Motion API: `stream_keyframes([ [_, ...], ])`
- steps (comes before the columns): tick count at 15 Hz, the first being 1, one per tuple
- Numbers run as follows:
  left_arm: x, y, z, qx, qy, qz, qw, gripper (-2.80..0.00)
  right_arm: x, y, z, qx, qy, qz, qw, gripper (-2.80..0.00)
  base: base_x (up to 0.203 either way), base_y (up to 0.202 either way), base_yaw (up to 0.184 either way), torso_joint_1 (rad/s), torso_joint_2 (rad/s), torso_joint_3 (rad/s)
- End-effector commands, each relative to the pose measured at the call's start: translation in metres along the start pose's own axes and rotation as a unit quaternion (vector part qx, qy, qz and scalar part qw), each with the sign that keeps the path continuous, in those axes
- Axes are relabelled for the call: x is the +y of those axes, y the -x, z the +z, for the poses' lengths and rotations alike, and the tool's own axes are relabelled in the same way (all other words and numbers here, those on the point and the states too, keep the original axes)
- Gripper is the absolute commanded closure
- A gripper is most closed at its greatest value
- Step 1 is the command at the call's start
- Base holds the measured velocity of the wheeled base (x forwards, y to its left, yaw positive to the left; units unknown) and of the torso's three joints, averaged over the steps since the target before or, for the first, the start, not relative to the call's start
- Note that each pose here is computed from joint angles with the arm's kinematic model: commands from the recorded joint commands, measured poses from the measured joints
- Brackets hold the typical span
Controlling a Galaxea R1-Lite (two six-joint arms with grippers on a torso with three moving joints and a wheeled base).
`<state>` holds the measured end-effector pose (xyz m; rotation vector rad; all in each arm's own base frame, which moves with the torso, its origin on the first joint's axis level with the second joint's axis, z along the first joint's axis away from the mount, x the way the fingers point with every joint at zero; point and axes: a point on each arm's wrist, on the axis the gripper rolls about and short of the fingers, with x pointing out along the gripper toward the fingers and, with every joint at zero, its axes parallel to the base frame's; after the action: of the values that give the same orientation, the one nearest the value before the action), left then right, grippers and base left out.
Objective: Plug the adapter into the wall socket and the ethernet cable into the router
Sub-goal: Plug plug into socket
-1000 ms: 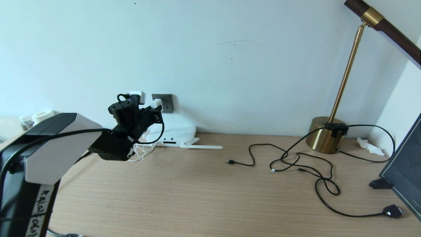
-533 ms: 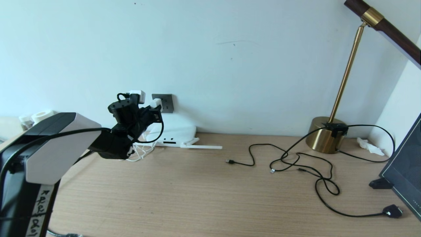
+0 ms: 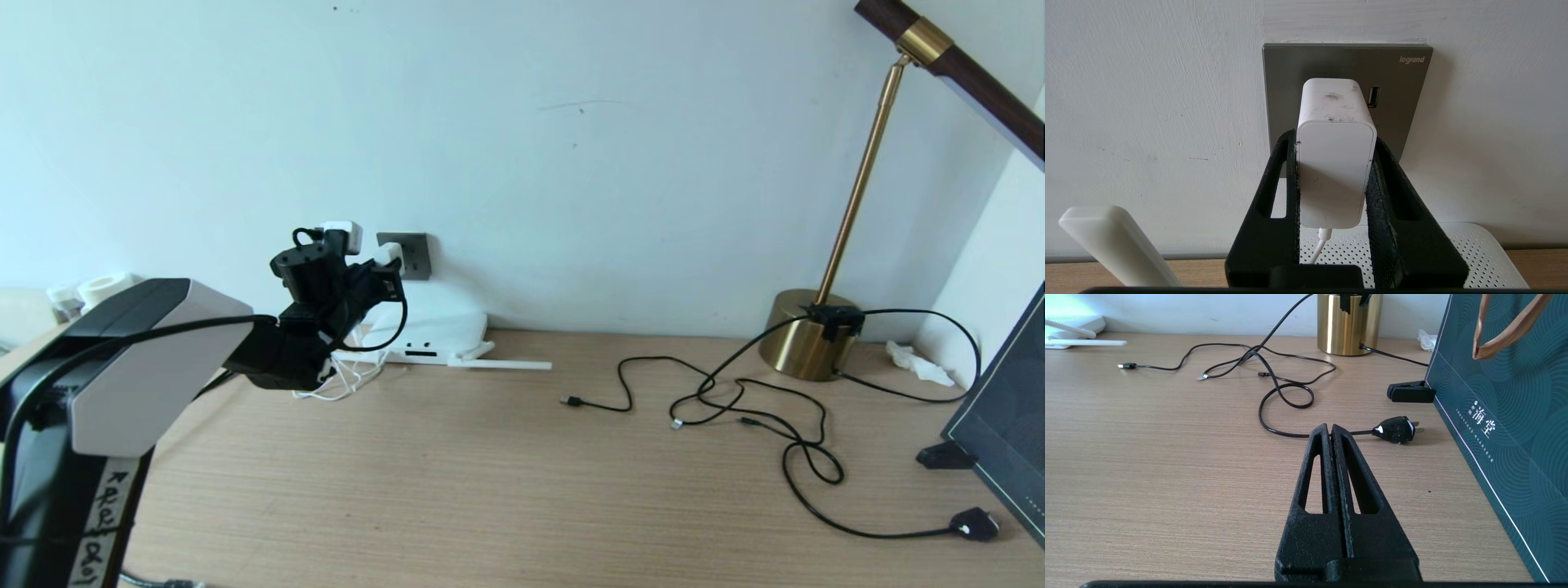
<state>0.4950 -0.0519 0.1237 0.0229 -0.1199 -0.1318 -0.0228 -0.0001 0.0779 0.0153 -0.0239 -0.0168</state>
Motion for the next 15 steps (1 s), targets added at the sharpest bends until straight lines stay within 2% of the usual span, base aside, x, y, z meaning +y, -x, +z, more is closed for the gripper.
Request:
stream_keyframes([
  [1,0.0001,-0.0008,-0.0007,-0.003,0.000,0.000,1.0000,0.00,0.0000,-0.0009,-0.0033,0.006,0.000,0.000,1.000,0.00,0.000,0.000,0.000,0.000,0.00,0.000],
  [15,-0.0007,-0.0048,-0.0067,-0.002,0.000,0.000,1.0000,0.00,0.0000,-0.0009,-0.0033,0.006,0.000,0.000,1.000,0.00,0.000,0.000,0.000,0.000,0.00,0.000],
])
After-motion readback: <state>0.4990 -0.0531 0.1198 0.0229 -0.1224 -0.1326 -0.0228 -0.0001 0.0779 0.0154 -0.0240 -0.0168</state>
